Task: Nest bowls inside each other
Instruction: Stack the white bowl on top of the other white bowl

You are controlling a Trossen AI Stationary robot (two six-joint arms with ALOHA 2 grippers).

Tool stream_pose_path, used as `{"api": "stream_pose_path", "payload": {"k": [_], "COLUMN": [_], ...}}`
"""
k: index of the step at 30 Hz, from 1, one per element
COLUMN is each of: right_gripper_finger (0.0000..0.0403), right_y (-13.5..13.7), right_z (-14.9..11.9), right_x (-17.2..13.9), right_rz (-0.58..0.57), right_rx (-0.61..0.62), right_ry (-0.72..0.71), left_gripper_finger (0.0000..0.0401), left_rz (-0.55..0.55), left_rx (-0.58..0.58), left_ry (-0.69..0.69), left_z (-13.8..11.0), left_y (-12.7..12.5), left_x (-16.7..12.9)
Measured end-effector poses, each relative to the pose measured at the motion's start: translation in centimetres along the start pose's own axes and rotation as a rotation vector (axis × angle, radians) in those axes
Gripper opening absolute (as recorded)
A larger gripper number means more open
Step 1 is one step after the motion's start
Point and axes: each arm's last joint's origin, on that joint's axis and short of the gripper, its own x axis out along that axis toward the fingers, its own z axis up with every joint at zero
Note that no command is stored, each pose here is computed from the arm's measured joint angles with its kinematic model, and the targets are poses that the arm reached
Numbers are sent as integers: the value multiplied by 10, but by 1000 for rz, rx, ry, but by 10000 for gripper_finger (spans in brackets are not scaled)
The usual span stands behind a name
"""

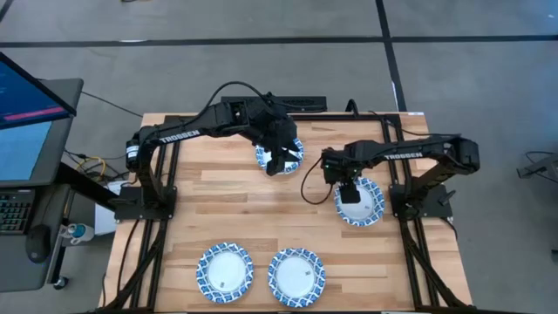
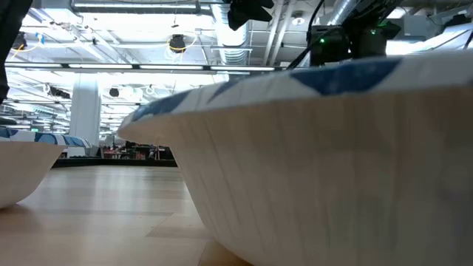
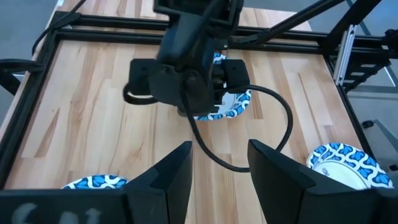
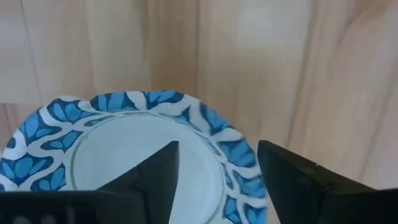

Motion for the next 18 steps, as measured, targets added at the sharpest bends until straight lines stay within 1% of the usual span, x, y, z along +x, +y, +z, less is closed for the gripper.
{"api": "stream_pose_path", "payload": {"k": [3, 6, 11, 18], "right_gripper_finger": [243, 239, 228, 225], "right_y": [4, 6, 3, 1], "right_z": [-7, -14, -14, -14], "right_x": [10, 19, 20, 20], "right_rz": [6, -18, -99, -105], "right_rx": [-9, -5, 21, 31], "right_ry": [37, 76, 85, 81], "left_gripper_finger": [146, 146, 146, 146], "left_rz": [-1, -2, -2, 0], "left_rx": [0, 8, 27, 27], "left_ry": [1, 8, 9, 9], "left_z": [0, -1, -1, -1], "left_y": [0, 0, 0, 0], "left_x": [0, 0, 0, 0]}}
